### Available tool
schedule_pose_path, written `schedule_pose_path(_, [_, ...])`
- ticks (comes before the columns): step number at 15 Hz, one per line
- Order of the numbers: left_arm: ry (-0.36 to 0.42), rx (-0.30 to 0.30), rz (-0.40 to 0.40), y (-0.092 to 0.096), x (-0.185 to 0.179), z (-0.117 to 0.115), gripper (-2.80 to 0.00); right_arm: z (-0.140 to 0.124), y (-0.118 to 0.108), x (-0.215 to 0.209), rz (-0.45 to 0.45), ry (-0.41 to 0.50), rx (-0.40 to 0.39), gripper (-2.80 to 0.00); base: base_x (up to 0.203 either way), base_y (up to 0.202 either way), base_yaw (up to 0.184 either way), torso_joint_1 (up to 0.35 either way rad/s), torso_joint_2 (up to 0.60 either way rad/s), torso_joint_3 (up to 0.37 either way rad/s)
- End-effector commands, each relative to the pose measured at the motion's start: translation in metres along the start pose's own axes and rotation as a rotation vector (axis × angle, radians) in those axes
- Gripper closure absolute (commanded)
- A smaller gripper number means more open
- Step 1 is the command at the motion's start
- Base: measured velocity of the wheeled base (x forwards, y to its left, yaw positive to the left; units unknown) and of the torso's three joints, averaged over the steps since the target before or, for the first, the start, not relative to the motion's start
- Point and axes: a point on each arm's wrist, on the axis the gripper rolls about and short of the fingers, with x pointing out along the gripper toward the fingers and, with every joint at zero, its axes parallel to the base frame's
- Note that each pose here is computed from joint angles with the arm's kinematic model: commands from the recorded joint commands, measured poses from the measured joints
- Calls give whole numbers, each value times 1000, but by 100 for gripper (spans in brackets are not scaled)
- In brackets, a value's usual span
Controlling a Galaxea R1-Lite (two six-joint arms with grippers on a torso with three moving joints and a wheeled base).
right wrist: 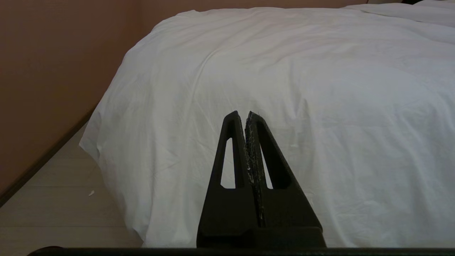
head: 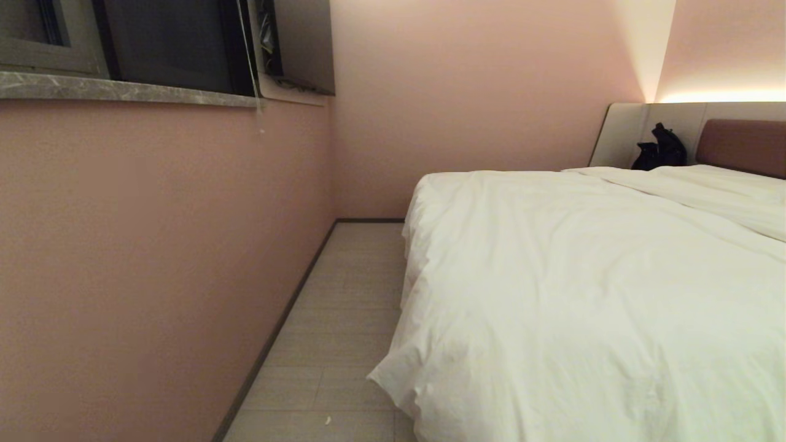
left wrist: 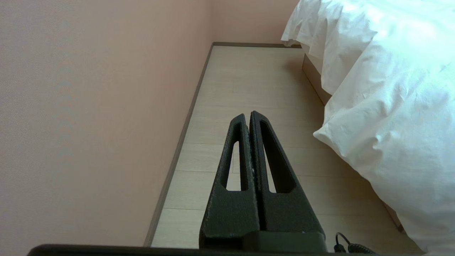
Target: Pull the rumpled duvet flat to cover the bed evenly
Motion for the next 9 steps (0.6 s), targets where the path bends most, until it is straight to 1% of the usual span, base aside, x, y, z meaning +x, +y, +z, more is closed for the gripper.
schedule_pose_path(1, [0, -1, 0, 0, 0, 0, 0, 0, 0, 0, 0, 0, 0, 0, 0, 0, 0, 0, 0, 0])
schedule_pose_path(9, [0, -1, -1, 0, 0, 0, 0, 0, 0, 0, 0, 0, 0, 0, 0, 0, 0, 0, 0, 0])
